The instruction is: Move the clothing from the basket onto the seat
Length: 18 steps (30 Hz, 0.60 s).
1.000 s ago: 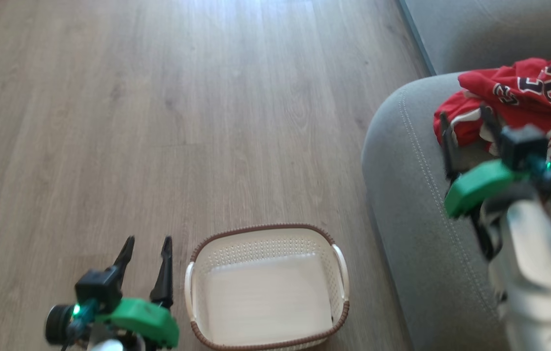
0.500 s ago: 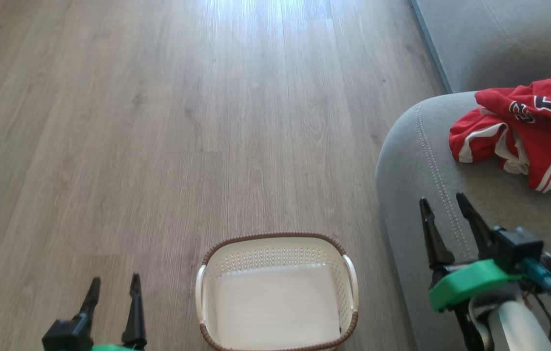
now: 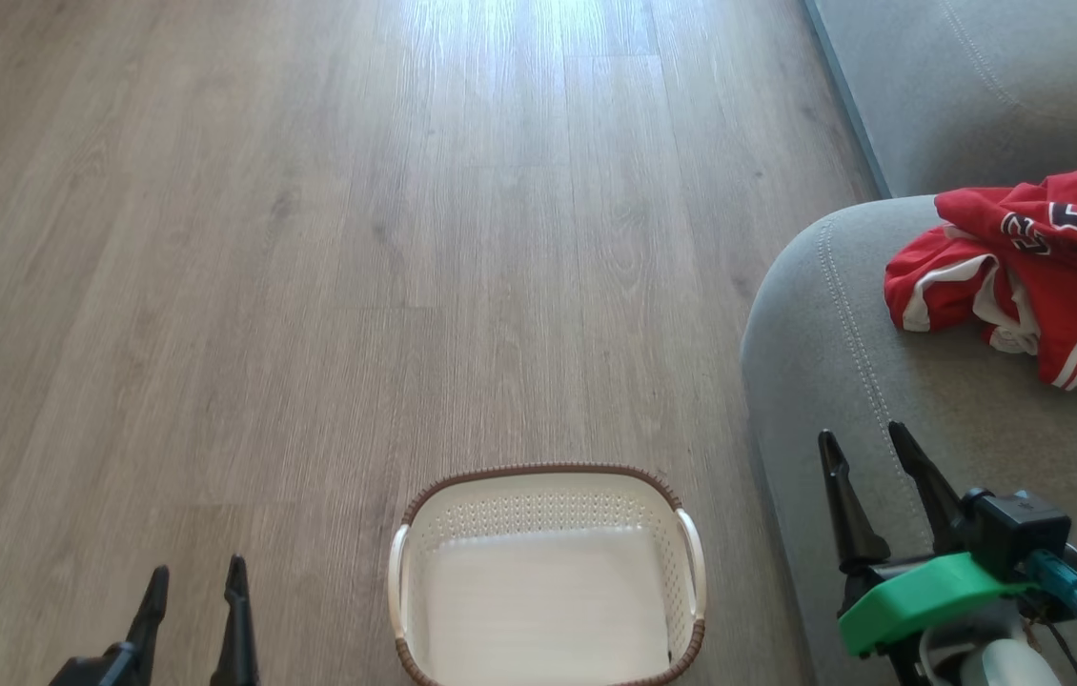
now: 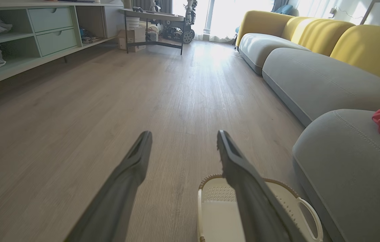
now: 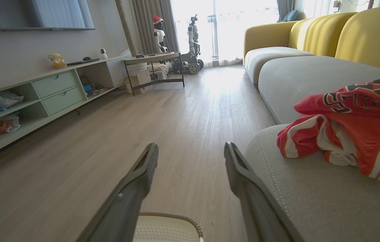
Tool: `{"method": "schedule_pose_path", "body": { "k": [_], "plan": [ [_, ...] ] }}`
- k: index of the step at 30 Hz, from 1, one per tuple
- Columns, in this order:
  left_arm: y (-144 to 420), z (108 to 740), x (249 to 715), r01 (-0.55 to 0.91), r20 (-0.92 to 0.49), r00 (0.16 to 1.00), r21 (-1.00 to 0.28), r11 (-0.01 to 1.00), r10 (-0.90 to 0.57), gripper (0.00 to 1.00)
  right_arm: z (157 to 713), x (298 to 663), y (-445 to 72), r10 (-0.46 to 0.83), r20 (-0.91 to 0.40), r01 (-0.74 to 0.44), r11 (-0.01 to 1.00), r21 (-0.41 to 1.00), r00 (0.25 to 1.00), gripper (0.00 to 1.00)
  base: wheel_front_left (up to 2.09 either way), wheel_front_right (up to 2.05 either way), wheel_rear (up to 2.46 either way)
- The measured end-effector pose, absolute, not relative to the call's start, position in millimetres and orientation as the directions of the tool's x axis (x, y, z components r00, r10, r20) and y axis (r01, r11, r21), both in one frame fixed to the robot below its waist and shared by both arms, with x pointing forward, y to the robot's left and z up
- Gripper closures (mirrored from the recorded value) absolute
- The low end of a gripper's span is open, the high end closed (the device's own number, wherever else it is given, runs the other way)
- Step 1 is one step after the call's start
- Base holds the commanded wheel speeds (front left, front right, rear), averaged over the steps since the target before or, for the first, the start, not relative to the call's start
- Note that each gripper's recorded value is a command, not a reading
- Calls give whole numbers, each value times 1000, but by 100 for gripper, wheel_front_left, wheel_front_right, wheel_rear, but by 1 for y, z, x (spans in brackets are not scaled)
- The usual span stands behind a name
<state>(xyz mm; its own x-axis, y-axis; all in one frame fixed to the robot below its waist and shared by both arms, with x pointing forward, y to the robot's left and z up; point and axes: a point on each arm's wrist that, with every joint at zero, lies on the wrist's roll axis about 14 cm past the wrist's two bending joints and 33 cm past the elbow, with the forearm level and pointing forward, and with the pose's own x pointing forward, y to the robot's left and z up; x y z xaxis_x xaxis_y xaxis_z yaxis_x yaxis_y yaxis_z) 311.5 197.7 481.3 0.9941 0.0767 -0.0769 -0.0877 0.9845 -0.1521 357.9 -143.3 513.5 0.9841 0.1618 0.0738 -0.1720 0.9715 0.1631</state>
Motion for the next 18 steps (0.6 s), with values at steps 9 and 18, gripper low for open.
{"method": "schedule_pose_path", "body": {
  "k": [9, 18],
  "plan": [
    [206, 474, 312, -96, -88, 992, -135, 986, 85, 0, 506, 353, -142, 164, 55, -171, 968, 181, 985, 0, 0, 0, 0],
    [206, 466, 313, -93, -107, 991, -122, 988, 80, 0, 502, 351, -145, 152, 48, -159, 969, 188, 987, 0, 0, 0, 0]
  ]
}}
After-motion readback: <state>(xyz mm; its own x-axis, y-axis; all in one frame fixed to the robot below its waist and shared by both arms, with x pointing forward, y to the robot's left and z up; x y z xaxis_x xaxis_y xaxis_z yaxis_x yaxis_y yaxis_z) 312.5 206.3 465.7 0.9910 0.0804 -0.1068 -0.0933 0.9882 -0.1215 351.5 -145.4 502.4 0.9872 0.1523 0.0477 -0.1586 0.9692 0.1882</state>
